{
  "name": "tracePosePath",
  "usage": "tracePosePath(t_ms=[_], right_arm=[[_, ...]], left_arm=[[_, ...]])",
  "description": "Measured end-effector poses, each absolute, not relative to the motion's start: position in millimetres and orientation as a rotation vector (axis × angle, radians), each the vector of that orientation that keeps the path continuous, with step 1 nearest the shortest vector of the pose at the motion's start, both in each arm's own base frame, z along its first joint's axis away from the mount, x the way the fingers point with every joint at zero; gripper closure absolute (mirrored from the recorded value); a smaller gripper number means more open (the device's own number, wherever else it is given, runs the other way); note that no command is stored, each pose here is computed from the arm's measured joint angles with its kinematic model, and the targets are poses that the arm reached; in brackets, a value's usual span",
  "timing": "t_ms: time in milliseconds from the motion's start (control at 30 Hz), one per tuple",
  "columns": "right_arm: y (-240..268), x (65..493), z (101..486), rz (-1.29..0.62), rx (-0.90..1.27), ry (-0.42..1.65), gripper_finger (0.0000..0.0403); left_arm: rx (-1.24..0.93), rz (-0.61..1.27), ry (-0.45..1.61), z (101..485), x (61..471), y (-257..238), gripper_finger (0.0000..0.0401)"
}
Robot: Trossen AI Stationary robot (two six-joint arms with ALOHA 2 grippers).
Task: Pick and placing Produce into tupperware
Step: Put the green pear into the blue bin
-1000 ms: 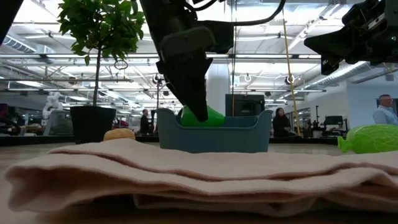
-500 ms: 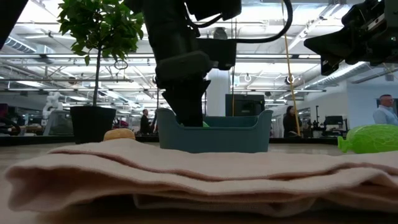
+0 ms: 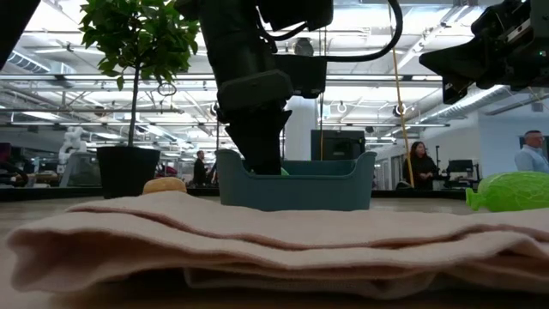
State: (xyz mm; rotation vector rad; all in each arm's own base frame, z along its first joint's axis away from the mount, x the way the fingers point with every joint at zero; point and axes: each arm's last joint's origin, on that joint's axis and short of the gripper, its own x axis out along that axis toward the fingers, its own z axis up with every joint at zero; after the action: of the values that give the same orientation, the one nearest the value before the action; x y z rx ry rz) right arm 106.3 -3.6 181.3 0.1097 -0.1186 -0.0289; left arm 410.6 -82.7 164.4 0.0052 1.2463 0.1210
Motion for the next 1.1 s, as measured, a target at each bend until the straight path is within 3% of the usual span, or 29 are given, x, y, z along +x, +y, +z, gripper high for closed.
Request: tracePosePath(t_ms=[433,833,1100], right_arm=[[-3.6,106.3,181.3,-0.029,0.11,-0.119,0.0403],[-3.6,106.3,181.3,-0.029,0.11,-0.119,0.0403],[-3.6,106.3,181.3,-0.029,0.11,-0.119,0.0403]], left_arm=[[0.014,0.112,1.248,164.2,410.6,-82.7,0.0161],[0.011,0.087,1.261,162.0,410.5,-83.4,0.0104],[0.019,0.084,1.259,162.3,410.6,-83.3,0.01]])
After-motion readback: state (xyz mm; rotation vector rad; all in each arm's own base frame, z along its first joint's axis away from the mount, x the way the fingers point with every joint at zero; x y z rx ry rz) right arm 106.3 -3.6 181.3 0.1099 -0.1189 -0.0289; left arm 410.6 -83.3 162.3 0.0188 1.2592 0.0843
